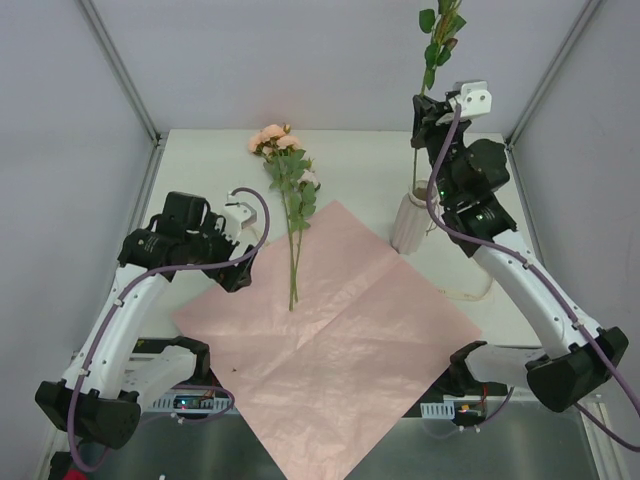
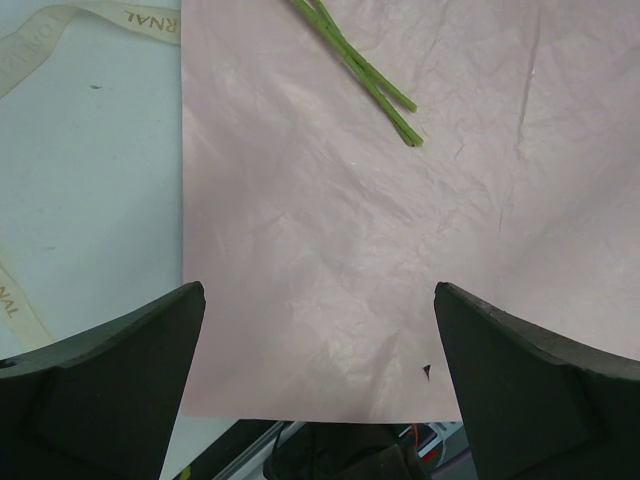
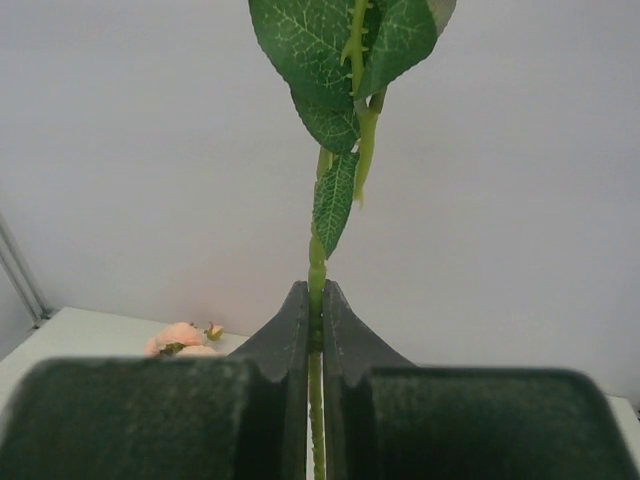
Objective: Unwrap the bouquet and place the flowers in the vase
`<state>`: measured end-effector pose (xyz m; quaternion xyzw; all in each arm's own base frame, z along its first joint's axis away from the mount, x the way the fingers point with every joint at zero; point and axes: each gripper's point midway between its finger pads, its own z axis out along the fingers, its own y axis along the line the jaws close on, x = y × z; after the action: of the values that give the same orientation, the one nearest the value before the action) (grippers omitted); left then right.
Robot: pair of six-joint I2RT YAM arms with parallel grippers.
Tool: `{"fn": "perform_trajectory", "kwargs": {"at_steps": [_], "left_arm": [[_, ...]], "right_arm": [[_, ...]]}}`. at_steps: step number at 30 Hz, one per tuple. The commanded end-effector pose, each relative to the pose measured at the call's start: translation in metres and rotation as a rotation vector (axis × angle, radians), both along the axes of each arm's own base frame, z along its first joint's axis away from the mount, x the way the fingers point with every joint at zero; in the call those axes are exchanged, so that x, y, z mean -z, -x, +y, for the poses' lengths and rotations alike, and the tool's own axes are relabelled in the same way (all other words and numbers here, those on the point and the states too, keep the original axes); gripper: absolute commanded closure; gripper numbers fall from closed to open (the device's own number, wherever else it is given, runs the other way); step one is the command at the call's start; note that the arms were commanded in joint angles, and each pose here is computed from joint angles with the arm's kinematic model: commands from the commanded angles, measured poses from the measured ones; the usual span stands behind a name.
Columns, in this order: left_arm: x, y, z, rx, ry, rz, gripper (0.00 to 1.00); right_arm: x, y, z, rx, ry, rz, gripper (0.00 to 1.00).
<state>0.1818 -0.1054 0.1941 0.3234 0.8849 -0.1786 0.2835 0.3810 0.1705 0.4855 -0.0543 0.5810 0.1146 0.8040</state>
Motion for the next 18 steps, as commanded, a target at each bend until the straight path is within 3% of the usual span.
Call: {"fn": "perform_trajectory", "kwargs": {"at_steps": [1,18], "left_arm": [[-0.005,-0.001,-0.006,0.004,0.041,0.001,0.01],[-0.006,-0.011,-0.004,-0.004,0.015,0.003,0.01]], "right_arm": [[-0.036,0.017,-0.013,-0.026,0.029,-0.198,0.99],[0.016,-0.004,-0.042,0.004,0.019,-0.212,0.99]]}}
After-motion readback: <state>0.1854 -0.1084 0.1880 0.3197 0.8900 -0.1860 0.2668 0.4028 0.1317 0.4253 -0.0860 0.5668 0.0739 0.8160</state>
